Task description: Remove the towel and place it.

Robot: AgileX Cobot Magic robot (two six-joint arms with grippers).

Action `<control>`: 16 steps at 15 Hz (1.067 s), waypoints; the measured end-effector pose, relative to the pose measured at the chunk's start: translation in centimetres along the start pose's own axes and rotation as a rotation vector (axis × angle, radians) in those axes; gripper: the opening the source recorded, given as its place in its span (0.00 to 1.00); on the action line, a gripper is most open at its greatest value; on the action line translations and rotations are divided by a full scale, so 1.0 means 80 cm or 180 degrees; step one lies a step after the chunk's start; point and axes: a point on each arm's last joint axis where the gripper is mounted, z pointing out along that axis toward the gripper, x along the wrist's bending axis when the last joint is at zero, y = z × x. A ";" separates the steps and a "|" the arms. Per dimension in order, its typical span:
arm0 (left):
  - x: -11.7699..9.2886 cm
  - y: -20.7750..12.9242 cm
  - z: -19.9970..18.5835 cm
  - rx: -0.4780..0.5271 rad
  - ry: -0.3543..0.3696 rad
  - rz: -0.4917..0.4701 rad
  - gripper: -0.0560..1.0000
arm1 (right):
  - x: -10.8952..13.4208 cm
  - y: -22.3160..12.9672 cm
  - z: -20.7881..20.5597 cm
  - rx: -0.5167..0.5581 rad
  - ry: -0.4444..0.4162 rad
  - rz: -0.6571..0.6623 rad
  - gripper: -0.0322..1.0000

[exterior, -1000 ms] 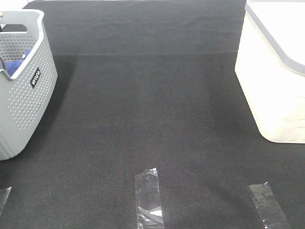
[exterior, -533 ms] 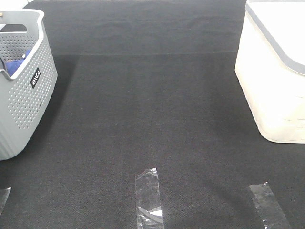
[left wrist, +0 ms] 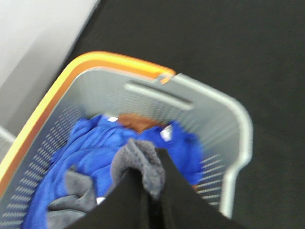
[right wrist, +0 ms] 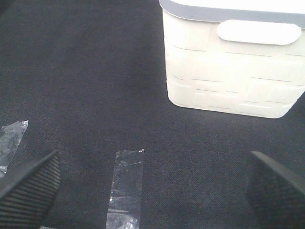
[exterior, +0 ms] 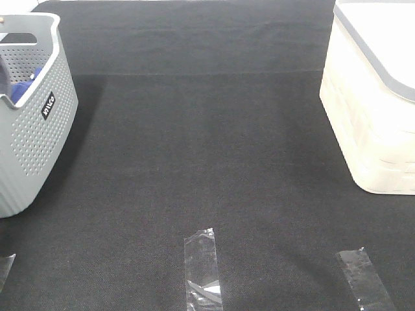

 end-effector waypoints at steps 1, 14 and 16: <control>-0.004 0.005 -0.017 -0.0118 -0.0119 -0.0009 0.05 | 0.000 0.000 0.000 0.0000 0.0000 0.0000 0.97; -0.085 0.026 -0.150 -0.1113 -0.2228 -0.0093 0.05 | 0.008 0.037 0.018 0.0401 0.0371 -0.0018 0.73; -0.116 0.018 -0.157 -0.1189 -0.2422 0.0078 0.05 | 0.016 0.056 0.028 0.0503 0.0664 -0.0140 0.72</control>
